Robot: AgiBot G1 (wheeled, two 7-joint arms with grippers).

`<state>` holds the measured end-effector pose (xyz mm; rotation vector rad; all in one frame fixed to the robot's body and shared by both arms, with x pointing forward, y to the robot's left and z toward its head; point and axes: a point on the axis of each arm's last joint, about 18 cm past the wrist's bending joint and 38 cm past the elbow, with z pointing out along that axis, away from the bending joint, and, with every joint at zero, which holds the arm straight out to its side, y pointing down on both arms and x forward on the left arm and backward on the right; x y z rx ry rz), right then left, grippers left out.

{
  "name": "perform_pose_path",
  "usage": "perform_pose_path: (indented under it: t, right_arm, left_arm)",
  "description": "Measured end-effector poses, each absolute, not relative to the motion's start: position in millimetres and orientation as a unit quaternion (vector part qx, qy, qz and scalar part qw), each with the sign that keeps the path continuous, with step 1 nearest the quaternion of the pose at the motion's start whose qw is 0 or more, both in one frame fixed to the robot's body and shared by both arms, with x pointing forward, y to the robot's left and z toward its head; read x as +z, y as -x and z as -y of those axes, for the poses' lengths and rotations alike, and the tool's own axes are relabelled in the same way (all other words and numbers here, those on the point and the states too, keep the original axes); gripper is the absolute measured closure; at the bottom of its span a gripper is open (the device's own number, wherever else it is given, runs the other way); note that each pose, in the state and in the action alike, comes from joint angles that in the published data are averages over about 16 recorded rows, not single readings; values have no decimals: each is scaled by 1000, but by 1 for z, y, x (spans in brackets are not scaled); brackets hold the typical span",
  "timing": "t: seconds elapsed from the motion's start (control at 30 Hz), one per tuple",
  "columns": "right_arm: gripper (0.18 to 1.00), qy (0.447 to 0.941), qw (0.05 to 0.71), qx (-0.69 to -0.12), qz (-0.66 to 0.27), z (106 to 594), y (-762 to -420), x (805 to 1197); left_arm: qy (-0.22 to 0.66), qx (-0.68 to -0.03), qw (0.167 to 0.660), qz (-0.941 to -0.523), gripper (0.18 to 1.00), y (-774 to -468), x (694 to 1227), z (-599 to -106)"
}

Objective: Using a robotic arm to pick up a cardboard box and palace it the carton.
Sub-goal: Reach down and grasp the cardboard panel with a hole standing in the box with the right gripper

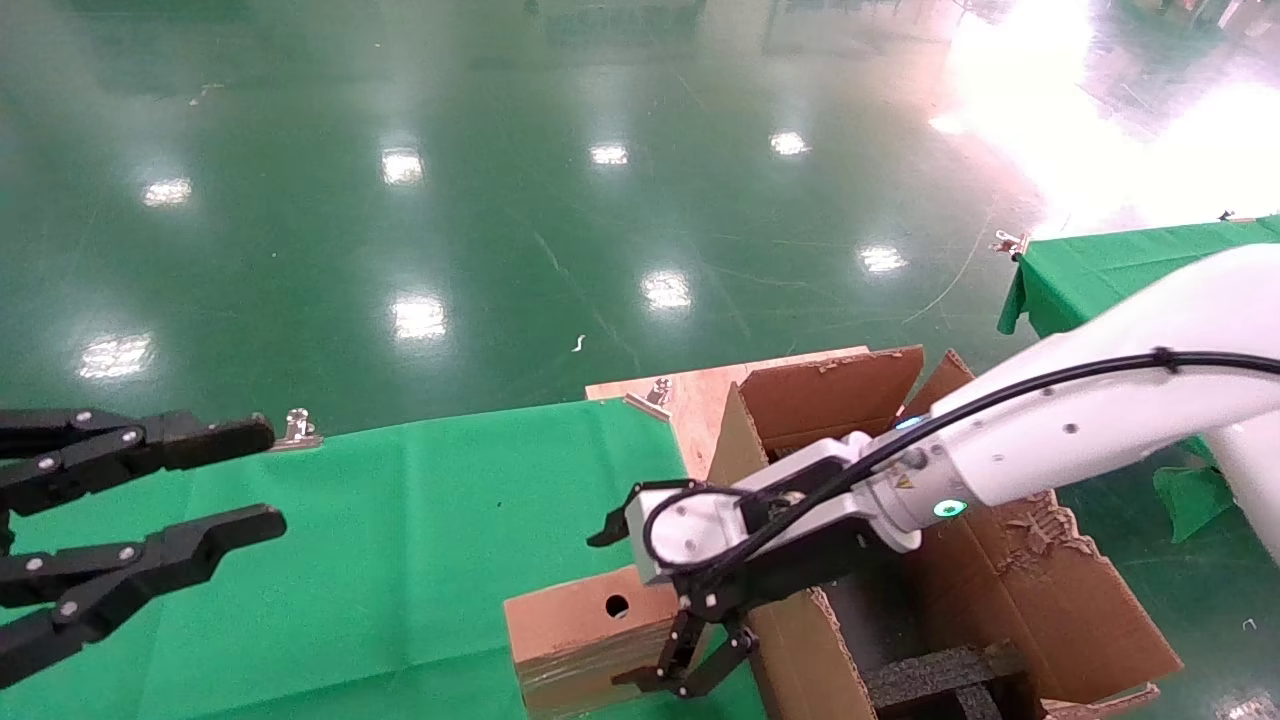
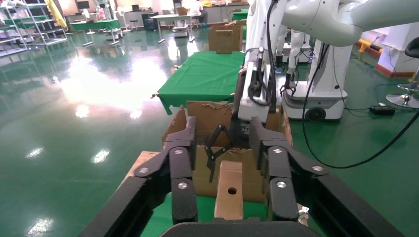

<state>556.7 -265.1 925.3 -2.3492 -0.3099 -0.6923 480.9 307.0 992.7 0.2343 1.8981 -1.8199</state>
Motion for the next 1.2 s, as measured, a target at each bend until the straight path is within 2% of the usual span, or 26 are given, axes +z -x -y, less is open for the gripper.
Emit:
perform_pose_path:
  t: [0.23,0.43,0.63,0.9,1.2]
  right_arm:
    - [178,916,266,-269,136,259,-569,919]
    - [178,920,232,-275,153,253,-576,916]
    - [179,921,218,-279,165,249,-580,914]
    - [199,921,214,-280,168,247,-582,913]
    - [284,920,216,-280,167,247,-581,913]
  left_arm:
    - [-86,-668,248,-696,800,-481,993,-307]
    - [-86,-668,248,-696,895,-481,993,-307]
    - [-86,-668,248,-696,938,-481,993,-307]
    - [-86,-668,248,-696,922,-481,993,-307]
    - [-86,-668,248,-696,806,-481,993,-307]
